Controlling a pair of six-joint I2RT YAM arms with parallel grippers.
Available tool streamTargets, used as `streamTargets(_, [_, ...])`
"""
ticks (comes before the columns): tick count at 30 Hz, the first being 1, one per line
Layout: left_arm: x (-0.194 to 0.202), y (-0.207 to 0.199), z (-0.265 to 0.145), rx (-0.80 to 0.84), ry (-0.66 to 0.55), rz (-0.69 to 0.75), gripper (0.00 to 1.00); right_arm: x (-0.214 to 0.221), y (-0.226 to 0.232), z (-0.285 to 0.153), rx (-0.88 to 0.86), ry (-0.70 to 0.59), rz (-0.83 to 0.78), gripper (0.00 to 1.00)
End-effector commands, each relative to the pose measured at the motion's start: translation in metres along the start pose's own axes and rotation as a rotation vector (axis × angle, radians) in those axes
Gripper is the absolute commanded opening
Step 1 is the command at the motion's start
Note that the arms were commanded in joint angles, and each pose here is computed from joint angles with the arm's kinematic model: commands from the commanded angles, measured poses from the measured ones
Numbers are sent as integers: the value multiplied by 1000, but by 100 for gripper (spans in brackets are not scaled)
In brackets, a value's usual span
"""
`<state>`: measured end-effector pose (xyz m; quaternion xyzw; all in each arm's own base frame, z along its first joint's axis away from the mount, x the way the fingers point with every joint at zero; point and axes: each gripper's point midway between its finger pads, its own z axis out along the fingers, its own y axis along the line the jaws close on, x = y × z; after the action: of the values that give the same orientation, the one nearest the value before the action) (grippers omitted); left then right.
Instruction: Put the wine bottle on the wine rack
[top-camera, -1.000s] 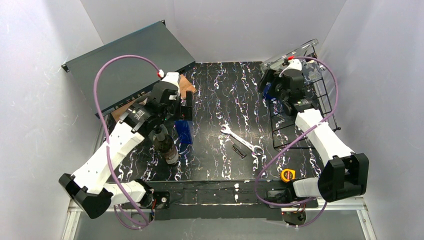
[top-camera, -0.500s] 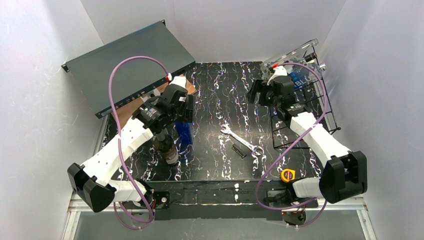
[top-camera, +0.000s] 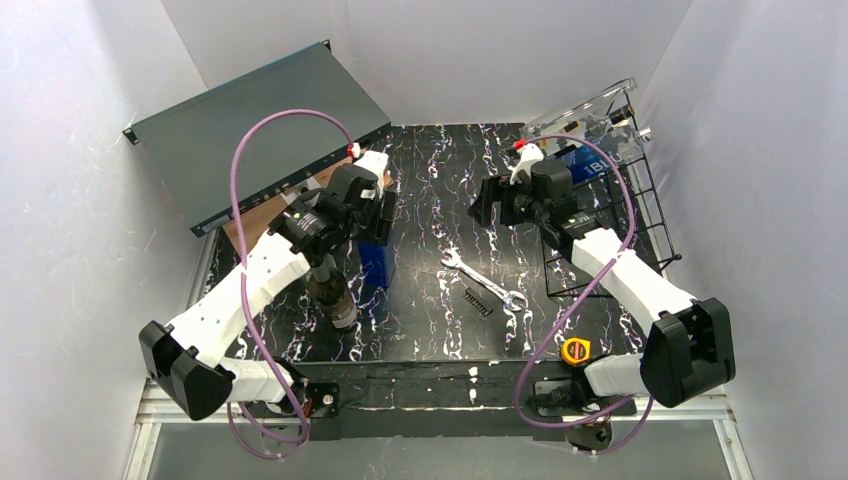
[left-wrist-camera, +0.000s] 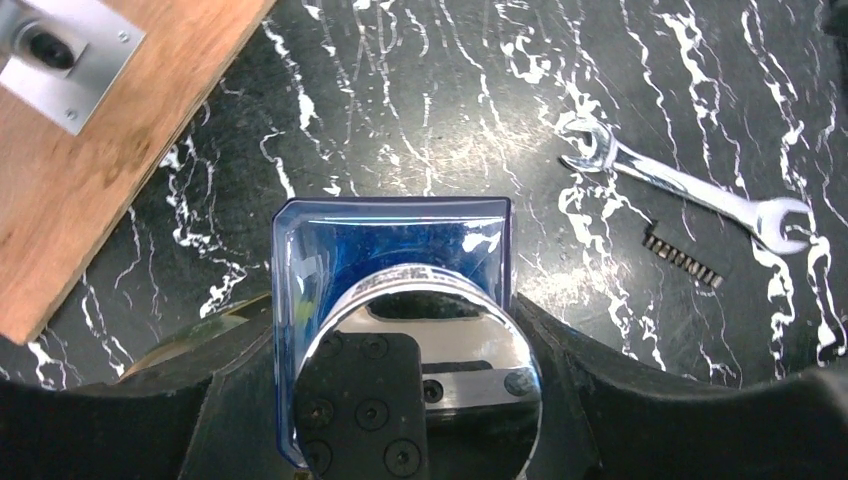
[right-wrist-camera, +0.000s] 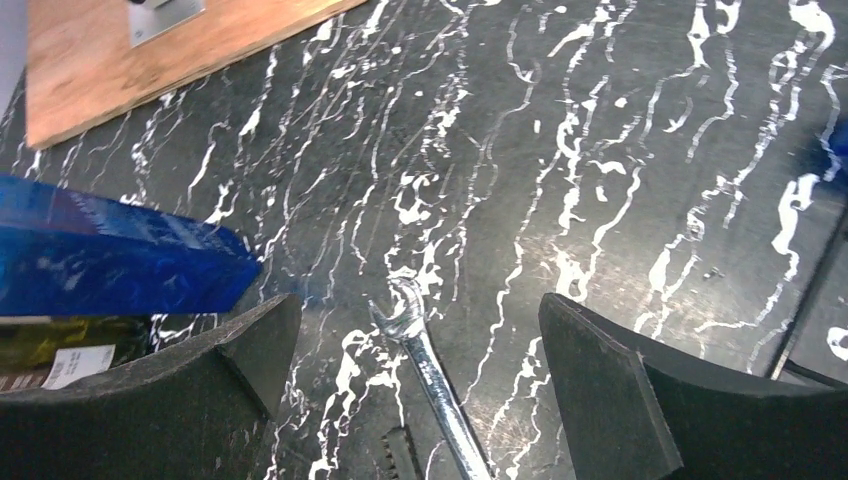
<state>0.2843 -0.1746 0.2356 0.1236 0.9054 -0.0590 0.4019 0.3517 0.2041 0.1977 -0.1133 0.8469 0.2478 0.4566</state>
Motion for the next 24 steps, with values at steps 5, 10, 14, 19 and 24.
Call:
streamTargets(5, [-64,-48,-18,260,-151,186,7,13,42,4,-187,13,-124,99])
streamTargets(10, [-85,-53,-23,295,-231,291,0,24,69,-2,-294,22,-192,98])
streamTargets(14, [-85,-73,-33,453,-283,390,0,25,92,-9,-399,-11,-252,99])
streamTargets(19, [-63,-97,-57,703,-331,476,0,28,119,-24,-564,-42,-313,98])
streamTargets(24, [-52,-105,-80,854,-349,483,0,30,137,-39,-699,-68,-387,98])
